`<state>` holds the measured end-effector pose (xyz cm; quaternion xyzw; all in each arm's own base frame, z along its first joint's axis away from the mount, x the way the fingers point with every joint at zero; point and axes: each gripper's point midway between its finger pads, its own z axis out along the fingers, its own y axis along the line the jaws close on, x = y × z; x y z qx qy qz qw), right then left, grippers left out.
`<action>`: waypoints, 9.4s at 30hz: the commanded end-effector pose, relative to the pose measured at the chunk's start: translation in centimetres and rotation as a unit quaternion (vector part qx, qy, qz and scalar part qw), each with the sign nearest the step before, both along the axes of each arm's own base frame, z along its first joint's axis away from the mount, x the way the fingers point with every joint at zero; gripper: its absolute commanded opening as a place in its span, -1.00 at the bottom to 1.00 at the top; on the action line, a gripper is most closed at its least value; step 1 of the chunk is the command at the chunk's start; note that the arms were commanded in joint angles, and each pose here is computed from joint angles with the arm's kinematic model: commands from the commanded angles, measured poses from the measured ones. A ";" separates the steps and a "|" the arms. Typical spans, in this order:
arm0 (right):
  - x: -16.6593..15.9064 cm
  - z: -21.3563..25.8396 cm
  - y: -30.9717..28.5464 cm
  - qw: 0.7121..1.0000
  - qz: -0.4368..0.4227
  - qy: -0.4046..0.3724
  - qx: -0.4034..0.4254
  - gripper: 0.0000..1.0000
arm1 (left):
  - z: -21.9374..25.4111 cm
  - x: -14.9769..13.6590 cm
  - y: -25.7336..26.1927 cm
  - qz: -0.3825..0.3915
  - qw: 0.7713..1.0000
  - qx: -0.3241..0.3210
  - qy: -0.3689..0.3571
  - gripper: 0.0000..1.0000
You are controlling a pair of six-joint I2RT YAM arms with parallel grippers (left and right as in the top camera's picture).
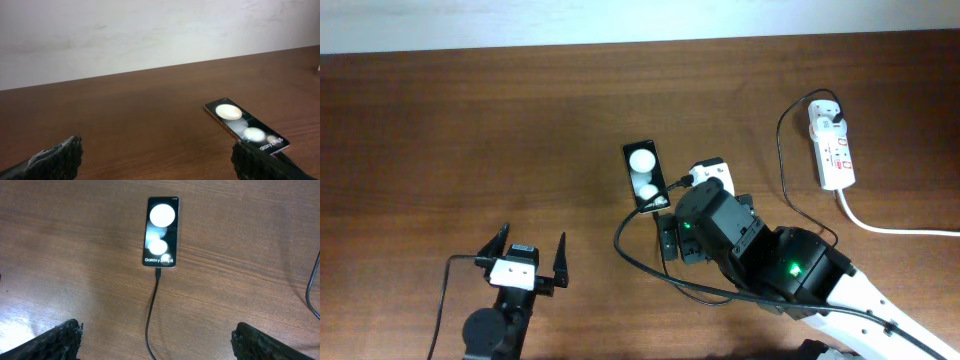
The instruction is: Plug charger to phone and switch on socket
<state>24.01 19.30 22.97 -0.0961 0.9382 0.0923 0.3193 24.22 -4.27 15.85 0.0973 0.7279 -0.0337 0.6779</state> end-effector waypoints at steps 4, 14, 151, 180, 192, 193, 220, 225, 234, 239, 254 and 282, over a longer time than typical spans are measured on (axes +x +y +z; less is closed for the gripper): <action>0.4 0.6 -0.1 1.000 -0.006 -0.010 0.000 0.97 | -0.2 0.0 0.2 0.006 1.000 -0.006 0.000 0.98; 0.4 0.6 -0.1 1.000 -0.006 -0.010 0.000 0.97 | -0.2 0.0 0.3 0.008 1.000 -0.006 0.001 0.98; 0.6 -7.3 -19.4 0.899 -0.176 -0.397 0.045 0.97 | -0.2 0.0 0.3 0.008 1.000 -0.006 0.001 0.98; 0.6 -7.2 -19.4 0.900 -0.170 -0.400 0.035 0.97 | -0.2 0.0 0.3 0.008 1.000 -0.006 0.001 0.98; 0.6 -7.2 -19.4 0.900 -0.170 -0.400 0.035 0.97 | -0.2 0.0 0.3 0.008 1.000 -0.006 0.001 0.98; 0.6 -7.2 -19.4 0.900 -0.170 -0.400 0.035 0.97 | -0.2 0.0 0.3 0.008 1.000 -0.006 0.001 0.98; 0.6 -7.2 -19.4 0.900 -0.170 -0.400 0.035 0.97 | -0.2 0.0 0.3 0.008 1.000 -0.006 0.001 0.98; 0.6 -7.2 -19.4 0.900 -0.170 -0.400 0.035 0.97 | -0.2 0.0 0.3 0.008 1.000 -0.006 0.001 0.98; 0.6 -7.2 -19.4 0.900 -0.170 -0.400 0.035 0.97 | -0.2 0.0 0.3 0.008 1.000 -0.006 0.001 0.98; 0.6 -7.2 -19.4 0.900 -0.170 -0.400 0.035 0.97 | -0.2 0.0 0.3 0.008 1.000 -0.006 0.001 0.98; 0.6 -7.2 -19.4 0.900 -0.170 -0.400 0.035 0.97 | -0.2 0.0 0.3 0.008 1.000 -0.006 0.001 0.98; 0.6 -7.2 -19.4 0.900 -0.170 -0.400 0.035 0.97 | -0.2 0.0 0.3 0.008 1.000 -0.006 0.001 0.99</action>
